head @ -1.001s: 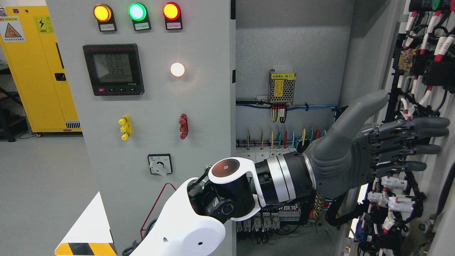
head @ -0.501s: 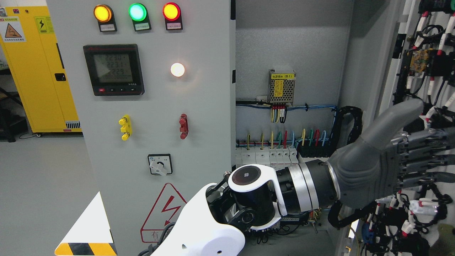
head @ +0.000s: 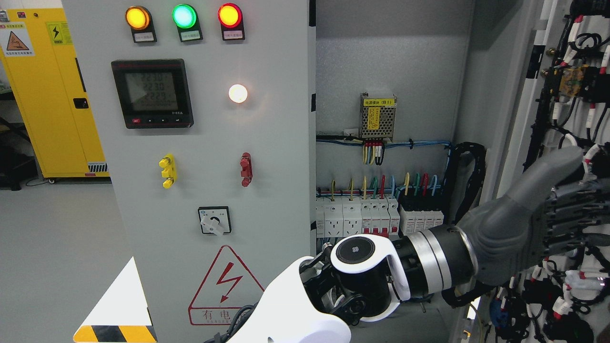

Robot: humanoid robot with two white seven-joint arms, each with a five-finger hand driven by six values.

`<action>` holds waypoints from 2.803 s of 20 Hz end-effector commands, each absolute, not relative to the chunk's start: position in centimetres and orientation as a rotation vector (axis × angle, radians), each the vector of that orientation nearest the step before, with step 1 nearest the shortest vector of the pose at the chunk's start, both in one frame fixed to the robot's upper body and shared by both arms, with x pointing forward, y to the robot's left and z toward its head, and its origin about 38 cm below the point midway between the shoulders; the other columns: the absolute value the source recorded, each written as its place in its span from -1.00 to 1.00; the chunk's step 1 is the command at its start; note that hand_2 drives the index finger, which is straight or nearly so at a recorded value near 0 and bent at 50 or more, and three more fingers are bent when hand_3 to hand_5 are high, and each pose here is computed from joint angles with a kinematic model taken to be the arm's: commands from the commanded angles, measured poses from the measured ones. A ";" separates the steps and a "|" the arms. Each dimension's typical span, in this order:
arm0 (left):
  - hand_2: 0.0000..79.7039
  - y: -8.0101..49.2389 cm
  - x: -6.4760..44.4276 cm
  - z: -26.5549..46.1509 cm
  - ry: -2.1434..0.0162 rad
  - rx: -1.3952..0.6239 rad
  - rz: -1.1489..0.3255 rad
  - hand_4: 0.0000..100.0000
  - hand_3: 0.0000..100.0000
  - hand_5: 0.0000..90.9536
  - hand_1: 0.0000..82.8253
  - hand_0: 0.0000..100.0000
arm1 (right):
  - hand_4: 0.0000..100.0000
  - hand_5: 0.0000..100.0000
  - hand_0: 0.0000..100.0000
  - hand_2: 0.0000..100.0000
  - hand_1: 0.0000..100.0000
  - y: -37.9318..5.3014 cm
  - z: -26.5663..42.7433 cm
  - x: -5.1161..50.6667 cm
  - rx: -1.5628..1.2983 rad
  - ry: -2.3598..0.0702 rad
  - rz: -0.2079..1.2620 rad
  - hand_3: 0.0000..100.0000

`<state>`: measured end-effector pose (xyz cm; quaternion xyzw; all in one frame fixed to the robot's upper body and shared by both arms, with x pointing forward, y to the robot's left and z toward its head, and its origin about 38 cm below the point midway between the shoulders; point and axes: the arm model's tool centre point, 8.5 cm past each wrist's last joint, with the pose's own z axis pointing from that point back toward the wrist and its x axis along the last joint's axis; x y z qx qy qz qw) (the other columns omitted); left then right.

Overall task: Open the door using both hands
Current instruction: 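Withdraw the left hand from the pushed door back out of view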

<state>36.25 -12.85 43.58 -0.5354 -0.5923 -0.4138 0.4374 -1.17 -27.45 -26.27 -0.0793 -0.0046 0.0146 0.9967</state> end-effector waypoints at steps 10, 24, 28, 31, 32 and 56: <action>-1.00 -15.4 34.6 42.1 -1.458 -1.325 -1.103 -1.00 -1.00 -1.00 -1.00 -1.00 | -1.00 -1.00 -0.51 -1.00 -1.00 -25.1 -26.4 -1.5 -0.122 -0.004 0.029 -1.00; -1.00 -16.5 34.3 41.7 -1.475 -1.282 -1.128 -1.00 -1.00 -1.00 -1.00 -1.00 | -1.00 -1.00 -0.51 -1.00 -1.00 -25.7 -26.4 -1.3 -0.131 -0.007 0.025 -1.00; -1.00 -16.6 34.7 42.1 -1.475 -1.297 -1.118 -1.00 -1.00 -1.00 -1.00 -1.00 | -1.00 -1.00 -0.51 -1.00 -1.00 -25.8 -26.4 -1.1 -0.133 -0.010 0.026 -1.00; -1.00 -16.8 34.8 42.7 -1.478 -1.305 -1.113 -1.00 -1.00 -1.00 -1.00 -1.00 | -1.00 -1.00 -0.51 -1.00 -1.00 -25.8 -26.4 -1.1 -0.132 -0.012 0.026 -1.00; -1.00 -16.9 34.8 42.9 -1.475 -1.306 -1.114 -1.00 -1.00 -1.00 -1.00 -1.00 | -1.00 -1.00 -0.51 -1.00 -1.00 -25.8 -26.4 -1.1 -0.133 -0.010 0.026 -1.00; -1.00 -11.6 36.8 46.8 -1.510 -1.334 -1.050 -1.00 -1.00 -1.00 -1.00 -1.00 | -1.00 -1.00 -0.51 -1.00 -1.00 -27.1 -26.3 -0.9 -0.154 -0.015 0.027 -1.00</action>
